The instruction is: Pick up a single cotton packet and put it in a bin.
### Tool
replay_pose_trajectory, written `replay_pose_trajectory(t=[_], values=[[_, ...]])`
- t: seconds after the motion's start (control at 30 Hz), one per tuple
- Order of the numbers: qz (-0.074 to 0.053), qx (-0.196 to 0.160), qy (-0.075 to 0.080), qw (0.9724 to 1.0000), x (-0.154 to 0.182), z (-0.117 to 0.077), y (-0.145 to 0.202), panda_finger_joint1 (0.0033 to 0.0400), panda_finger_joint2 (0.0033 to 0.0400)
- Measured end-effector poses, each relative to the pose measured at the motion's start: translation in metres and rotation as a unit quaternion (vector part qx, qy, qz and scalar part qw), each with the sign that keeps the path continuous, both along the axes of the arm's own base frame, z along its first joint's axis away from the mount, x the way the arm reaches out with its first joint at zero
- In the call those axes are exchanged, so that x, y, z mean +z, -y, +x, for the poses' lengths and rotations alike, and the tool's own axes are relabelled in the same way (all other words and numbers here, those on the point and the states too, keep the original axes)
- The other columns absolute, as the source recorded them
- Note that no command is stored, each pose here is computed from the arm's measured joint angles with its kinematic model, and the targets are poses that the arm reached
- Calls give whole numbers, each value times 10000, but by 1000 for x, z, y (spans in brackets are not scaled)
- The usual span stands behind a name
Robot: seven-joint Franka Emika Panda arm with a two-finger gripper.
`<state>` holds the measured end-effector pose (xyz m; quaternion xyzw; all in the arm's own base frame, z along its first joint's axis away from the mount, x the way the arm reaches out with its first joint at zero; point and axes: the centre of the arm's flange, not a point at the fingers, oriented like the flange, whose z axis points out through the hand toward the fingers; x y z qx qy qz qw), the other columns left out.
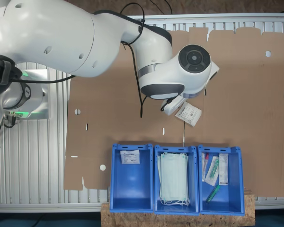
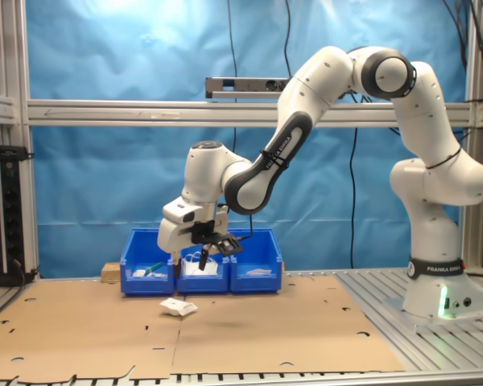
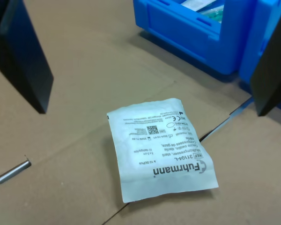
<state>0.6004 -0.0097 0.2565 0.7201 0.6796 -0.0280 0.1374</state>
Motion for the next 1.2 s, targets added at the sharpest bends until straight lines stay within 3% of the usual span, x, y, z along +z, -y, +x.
replay_pose_trajectory(t=[0.63,1.2], values=[[260,-280,-2,9993,-30,26,24,400,400],[411,-171,-229,9987,-67,29,41,400,400]])
